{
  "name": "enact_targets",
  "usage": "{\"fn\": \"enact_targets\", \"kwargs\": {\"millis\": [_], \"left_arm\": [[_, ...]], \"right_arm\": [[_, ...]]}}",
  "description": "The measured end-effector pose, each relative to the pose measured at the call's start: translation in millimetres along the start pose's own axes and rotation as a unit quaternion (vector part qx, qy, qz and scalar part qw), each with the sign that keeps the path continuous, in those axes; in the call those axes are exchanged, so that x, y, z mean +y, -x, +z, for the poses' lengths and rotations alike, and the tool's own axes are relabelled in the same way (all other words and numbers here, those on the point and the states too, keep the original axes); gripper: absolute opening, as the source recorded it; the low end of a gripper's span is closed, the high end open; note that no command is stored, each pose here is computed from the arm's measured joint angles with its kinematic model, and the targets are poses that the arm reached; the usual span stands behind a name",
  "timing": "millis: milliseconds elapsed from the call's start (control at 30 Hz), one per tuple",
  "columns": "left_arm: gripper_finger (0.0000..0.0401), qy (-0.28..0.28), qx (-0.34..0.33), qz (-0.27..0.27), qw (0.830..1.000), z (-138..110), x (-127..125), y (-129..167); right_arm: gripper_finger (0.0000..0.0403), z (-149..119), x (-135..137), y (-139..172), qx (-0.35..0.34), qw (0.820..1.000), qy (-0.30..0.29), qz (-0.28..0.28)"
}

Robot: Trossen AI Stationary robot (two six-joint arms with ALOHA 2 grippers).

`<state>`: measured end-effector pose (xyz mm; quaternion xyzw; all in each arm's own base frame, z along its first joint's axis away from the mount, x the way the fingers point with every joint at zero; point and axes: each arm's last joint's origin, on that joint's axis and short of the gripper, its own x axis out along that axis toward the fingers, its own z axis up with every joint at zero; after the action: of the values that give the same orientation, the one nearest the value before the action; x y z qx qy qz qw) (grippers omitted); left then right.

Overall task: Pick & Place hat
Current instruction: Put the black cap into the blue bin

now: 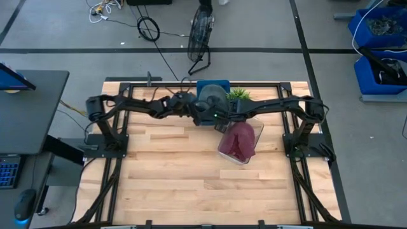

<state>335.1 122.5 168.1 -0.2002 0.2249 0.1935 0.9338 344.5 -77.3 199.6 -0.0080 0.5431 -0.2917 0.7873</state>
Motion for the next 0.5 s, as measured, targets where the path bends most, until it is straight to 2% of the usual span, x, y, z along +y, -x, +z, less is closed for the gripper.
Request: {"fn": "enact_targets", "kwargs": {"millis": [100, 333, 500], "left_arm": [[0.0003, -0.009, 0.013, -0.018, 1.0, 9.2, -5.3, -12.2], [0.0003, 0.006, 0.098, 0.006, 0.995, 12.4, -7.1, -34.4], [0.0003, 0.008, 0.152, 0.024, 0.988, 2.3, -3.8, -38.0]], "right_arm": [[0.0003, 1.4, -6.2, -2.8, 0.0, 1.0, -0.003, -0.004], [0.0002, 4.7, -22.7, -12.0, 0.0, 1.0, -0.027, -0.008], [0.0002, 1.4, -22.3, -26.0, 0.019, 0.996, -0.043, 0.071]]}}
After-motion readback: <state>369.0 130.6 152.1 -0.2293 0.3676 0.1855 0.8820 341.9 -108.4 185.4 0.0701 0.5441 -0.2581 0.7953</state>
